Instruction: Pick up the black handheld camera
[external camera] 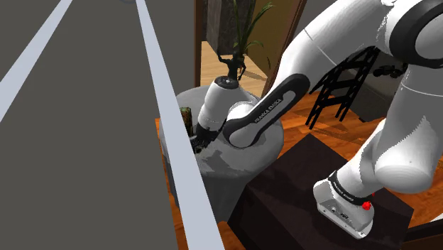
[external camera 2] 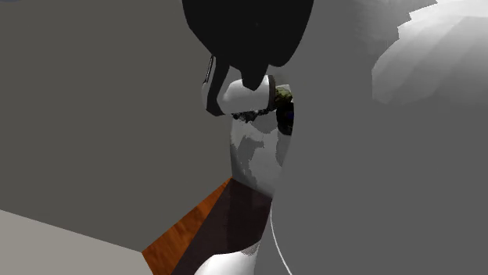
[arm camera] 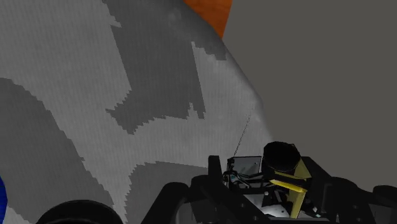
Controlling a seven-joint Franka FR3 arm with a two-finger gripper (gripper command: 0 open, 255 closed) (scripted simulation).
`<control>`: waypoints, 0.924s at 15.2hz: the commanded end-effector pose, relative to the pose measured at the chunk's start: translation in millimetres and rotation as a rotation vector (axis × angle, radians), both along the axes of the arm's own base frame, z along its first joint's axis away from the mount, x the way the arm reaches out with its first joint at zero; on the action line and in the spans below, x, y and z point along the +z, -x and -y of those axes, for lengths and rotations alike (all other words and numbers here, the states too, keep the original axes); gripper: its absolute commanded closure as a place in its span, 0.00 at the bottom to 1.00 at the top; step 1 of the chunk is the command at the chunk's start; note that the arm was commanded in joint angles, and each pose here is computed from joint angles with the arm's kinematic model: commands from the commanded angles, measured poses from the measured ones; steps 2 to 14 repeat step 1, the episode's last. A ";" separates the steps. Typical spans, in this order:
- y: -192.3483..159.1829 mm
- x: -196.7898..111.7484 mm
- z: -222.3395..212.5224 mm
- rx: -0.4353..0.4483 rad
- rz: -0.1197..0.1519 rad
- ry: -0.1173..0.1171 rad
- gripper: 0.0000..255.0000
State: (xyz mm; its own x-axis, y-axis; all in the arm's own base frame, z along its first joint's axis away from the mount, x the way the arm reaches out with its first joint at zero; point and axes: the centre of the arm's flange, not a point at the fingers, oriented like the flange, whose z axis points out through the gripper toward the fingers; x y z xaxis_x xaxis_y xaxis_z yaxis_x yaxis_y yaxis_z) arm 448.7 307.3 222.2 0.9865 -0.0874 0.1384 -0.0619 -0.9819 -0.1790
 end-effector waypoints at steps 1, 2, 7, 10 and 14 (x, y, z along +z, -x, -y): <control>-1.0 3.0 -0.1 0.000 0.000 0.000 1.00; -1.0 3.0 -0.1 0.000 0.000 0.000 1.00; -1.0 3.0 -0.1 0.000 0.000 0.000 1.00; -1.0 3.0 -0.1 0.000 0.000 0.000 1.00; -1.0 3.0 -0.1 0.000 0.000 0.000 1.00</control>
